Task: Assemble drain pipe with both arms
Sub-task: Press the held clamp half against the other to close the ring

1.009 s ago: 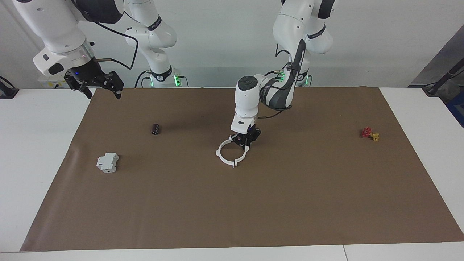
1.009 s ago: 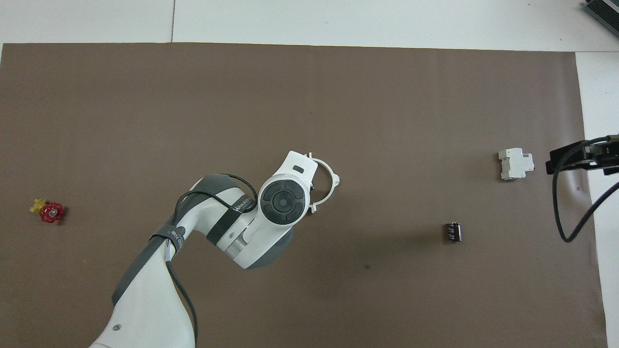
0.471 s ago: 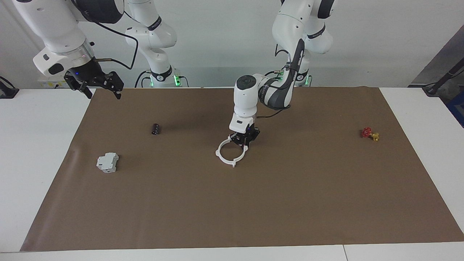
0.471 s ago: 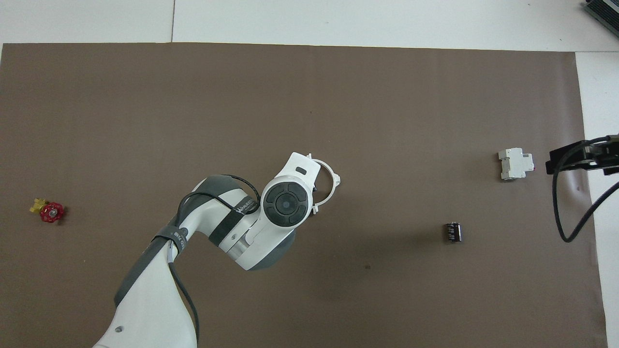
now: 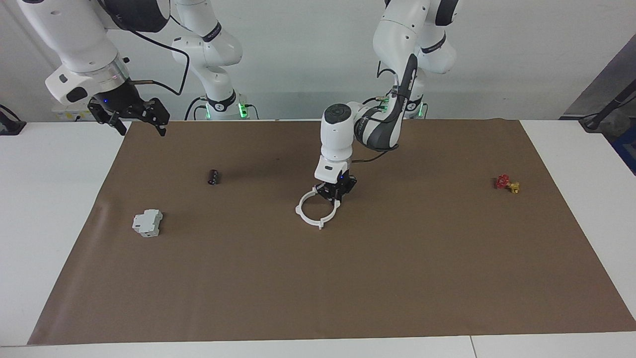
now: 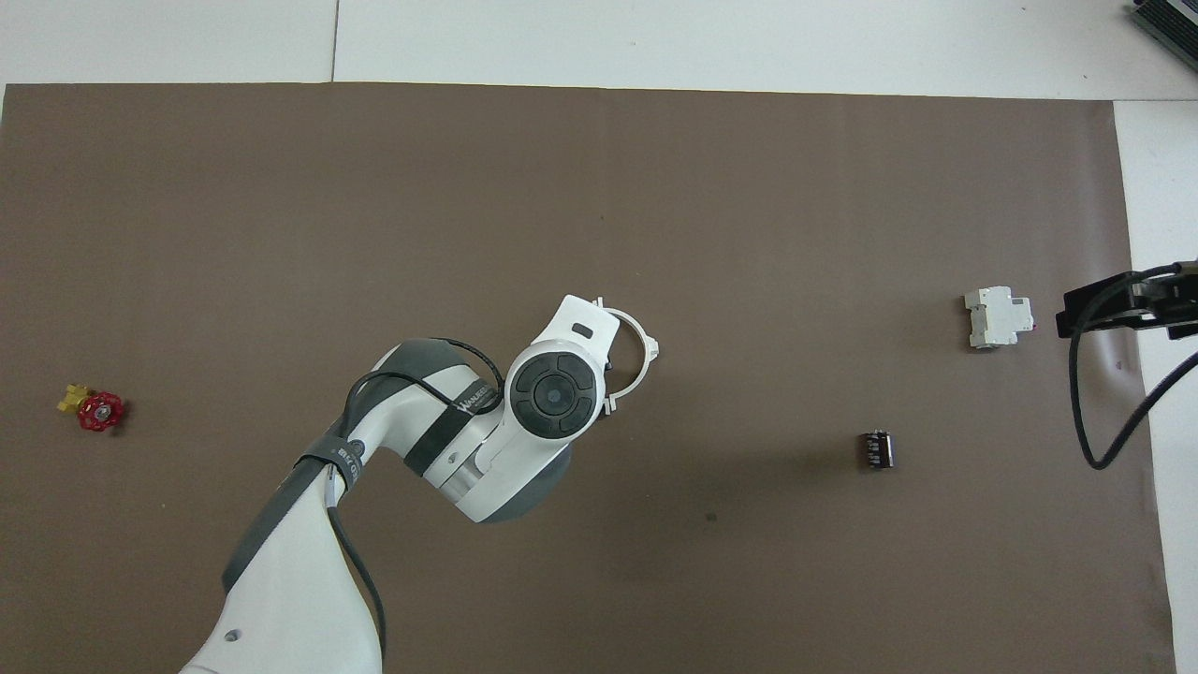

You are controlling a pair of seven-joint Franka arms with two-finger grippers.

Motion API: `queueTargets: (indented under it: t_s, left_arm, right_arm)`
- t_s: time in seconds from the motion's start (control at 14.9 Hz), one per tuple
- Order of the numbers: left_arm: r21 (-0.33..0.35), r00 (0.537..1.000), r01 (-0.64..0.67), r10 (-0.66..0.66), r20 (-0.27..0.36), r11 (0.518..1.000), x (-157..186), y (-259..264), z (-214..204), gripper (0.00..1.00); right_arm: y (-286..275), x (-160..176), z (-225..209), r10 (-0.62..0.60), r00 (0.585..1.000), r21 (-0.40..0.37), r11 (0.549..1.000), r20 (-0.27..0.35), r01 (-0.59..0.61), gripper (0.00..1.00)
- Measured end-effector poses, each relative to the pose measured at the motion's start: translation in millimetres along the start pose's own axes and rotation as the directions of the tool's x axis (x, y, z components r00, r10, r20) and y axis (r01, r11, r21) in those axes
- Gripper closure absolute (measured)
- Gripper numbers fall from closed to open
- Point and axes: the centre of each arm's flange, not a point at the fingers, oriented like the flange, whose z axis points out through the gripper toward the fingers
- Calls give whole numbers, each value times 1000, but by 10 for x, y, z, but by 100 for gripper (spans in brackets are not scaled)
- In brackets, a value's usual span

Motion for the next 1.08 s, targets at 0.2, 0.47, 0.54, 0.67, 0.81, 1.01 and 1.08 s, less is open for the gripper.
queueTargets:
  t_s: [0.2,0.47,0.54,0.67,0.81,1.01,1.08]
  left_arm:
    - [-1,1000,1,-1,-1,1000,6,0,-3,79]
    - [-3,1000,2,-2,-3,1000,11,0,-5,79]
    - [-3,1000,2,-2,-3,1000,13,-1,-5,79]
    - [-3,1000,2,-2,-3,1000,15,-2,-5,79]
    - [-2,1000,0,0,-6,1000,18,-3,-6,74]
    - [-2,1000,-2,2,-8,1000,19,-3,-7,44]
    - [-2,1000,-2,2,-9,1000,19,-3,-7,33]
  right_arm:
    - [0,0,0,0,1000,0,1000,0,0,0]
    - [-5,0,0,-1,1000,0,1000,0,1,0]
    - [-7,0,0,-1,1000,0,1000,0,1,0]
    - [-11,0,0,-2,1000,0,1000,0,2,0]
    - [-15,0,0,-3,1000,0,1000,0,3,0]
    - [-14,0,0,-3,1000,0,1000,0,3,0]
    - [-14,0,0,-3,1000,0,1000,0,3,0]
